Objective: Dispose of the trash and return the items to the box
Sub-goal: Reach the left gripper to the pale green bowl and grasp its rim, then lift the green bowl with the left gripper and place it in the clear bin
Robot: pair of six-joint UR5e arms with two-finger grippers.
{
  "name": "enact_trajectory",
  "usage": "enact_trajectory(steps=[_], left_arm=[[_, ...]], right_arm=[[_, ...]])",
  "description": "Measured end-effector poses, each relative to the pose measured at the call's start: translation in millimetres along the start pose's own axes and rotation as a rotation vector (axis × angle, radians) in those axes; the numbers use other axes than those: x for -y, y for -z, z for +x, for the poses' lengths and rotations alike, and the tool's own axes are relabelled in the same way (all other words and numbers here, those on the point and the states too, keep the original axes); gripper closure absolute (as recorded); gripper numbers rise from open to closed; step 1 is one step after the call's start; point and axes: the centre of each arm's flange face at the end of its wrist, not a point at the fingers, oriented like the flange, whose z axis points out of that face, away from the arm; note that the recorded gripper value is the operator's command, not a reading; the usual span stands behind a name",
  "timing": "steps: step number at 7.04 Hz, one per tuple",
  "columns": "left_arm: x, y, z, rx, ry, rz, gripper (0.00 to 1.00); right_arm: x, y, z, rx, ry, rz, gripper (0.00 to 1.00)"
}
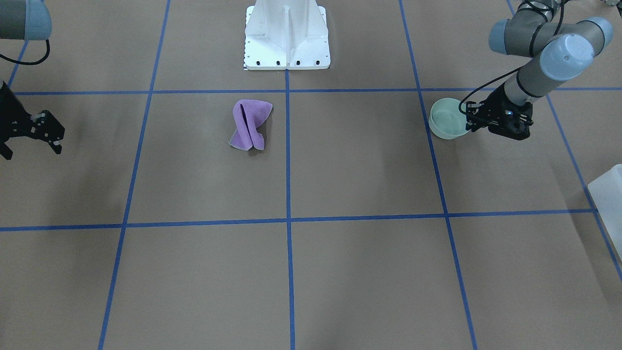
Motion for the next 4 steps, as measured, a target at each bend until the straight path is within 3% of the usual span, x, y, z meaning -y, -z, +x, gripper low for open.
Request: enact_trajectory(steps=[2,4], left_arm=[[3.8,3.6,6.4,-0.01,-0.006,0.006,1.0],[5.1,25.6,8.9,-0.067,0.0,0.004,1.0]], right_arm=[[-0.1,-0.3,-0.2,0.0,0.0,-0.001,0.0],[0.7,0.6,-1.5,0.002,0.0,0.002,0.0]])
